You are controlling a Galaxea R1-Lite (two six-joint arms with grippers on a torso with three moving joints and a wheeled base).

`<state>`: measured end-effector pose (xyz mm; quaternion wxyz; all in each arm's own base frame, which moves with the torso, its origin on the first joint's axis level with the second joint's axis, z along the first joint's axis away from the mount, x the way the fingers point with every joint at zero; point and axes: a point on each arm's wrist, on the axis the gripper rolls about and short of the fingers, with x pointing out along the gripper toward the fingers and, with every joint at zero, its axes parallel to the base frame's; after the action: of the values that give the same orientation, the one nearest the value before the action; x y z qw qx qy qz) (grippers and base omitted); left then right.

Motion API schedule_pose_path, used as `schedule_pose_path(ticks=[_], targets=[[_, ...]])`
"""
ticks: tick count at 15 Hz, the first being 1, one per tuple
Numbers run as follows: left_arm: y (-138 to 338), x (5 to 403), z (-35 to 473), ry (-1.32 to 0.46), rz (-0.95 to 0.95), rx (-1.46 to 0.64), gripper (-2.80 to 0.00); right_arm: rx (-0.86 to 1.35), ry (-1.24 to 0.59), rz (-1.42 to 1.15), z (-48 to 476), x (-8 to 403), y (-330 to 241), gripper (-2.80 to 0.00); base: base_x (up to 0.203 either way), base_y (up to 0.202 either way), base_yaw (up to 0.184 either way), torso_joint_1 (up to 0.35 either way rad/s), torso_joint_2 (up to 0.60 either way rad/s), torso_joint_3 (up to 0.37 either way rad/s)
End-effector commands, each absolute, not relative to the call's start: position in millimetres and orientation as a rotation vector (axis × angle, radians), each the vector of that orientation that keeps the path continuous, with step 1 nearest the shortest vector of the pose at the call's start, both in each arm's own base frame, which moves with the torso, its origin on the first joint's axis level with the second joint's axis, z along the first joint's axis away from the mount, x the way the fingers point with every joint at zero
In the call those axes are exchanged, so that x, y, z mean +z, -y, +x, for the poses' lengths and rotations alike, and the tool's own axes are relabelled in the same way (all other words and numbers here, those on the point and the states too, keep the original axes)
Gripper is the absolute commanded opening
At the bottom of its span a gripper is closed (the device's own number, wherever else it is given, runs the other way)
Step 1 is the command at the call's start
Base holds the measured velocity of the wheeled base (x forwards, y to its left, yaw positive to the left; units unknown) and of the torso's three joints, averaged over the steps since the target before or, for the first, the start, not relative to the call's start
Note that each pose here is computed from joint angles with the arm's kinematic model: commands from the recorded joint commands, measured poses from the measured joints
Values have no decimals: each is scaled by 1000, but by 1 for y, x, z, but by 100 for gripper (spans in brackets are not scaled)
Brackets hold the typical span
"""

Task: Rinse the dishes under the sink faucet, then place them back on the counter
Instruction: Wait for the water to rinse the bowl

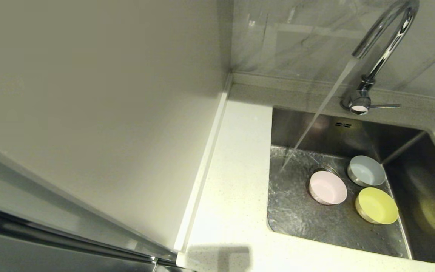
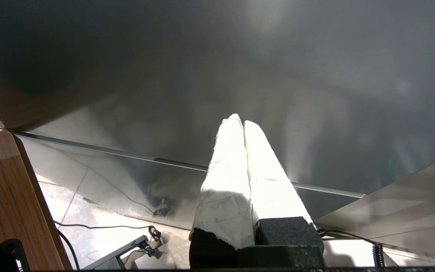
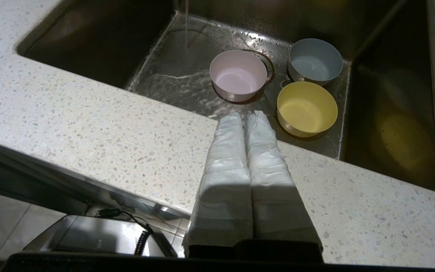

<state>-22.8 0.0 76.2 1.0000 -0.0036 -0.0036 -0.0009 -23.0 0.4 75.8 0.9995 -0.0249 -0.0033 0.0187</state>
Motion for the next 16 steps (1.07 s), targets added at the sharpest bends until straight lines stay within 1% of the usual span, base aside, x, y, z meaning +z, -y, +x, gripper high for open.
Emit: schedule_pose_path(ticks=[1, 16], targets=[[0, 75, -23, 5, -8, -2, -280, 38, 6, -51, -23, 76, 0, -280, 0, 0, 0, 0, 0, 0], [0, 75, -23, 5, -8, -2, -280, 38, 6, -51, -23, 76, 0, -280, 0, 0, 0, 0, 0, 0]])
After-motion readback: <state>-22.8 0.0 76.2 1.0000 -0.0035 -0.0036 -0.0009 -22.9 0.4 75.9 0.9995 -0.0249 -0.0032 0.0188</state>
